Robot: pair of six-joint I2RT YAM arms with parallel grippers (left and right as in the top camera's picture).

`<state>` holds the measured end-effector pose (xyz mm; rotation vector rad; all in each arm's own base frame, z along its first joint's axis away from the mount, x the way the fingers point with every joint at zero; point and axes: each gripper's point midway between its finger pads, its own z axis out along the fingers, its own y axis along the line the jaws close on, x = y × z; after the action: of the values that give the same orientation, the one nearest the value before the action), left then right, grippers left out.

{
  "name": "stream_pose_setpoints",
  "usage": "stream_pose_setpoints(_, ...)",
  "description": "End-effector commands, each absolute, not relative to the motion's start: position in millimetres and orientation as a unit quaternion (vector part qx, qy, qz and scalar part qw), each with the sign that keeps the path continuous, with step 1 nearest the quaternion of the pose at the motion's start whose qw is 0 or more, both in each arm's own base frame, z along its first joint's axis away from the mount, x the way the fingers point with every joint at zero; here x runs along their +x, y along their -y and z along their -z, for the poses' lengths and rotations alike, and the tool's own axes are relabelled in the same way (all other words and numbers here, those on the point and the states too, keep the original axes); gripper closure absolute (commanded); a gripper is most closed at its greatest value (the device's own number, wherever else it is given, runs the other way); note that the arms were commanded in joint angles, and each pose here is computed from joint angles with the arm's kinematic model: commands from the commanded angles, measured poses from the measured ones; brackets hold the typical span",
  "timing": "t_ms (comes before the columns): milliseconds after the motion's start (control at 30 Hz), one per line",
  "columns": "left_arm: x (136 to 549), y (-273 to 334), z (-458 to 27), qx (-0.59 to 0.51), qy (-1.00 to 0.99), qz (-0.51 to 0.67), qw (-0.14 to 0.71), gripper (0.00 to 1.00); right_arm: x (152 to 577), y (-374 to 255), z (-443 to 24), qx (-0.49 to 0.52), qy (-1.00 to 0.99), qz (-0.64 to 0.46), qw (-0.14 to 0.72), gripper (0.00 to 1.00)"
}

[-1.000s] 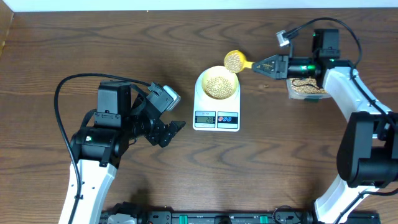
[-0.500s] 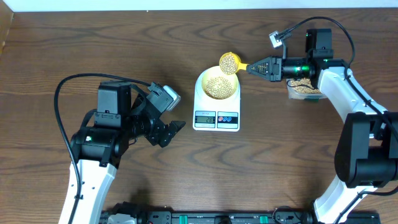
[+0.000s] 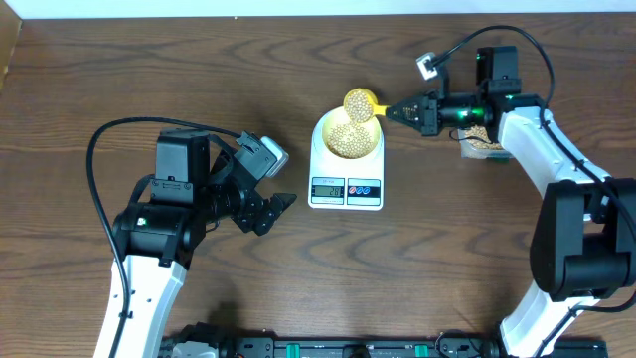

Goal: Scoop item into bowl and weigh 50g on scale
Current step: 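Carry the filled scoop left over the yellow bowl on the scale, then tip the scoop to pour soybeans into the bowl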

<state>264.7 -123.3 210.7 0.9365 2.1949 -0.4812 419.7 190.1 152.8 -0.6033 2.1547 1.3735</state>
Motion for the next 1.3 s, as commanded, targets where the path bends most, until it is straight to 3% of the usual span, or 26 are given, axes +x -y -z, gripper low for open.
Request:
stream_pose_setpoints(0, 264.3, 121.8, -208.6, 0.364, -0.846, 0.183, 0.345, 0.15, 417.2, -197.1, -148.2, -0.256, -0.786, -0.495, 0.267, 0.99)
stream_pose_setpoints(1267, 264.3, 121.8, -208.6, 0.364, -0.846, 0.183, 0.345, 0.16, 418.9, -198.5, -142.3, -0.346, -0.762, -0.444, 0.32, 0.99)
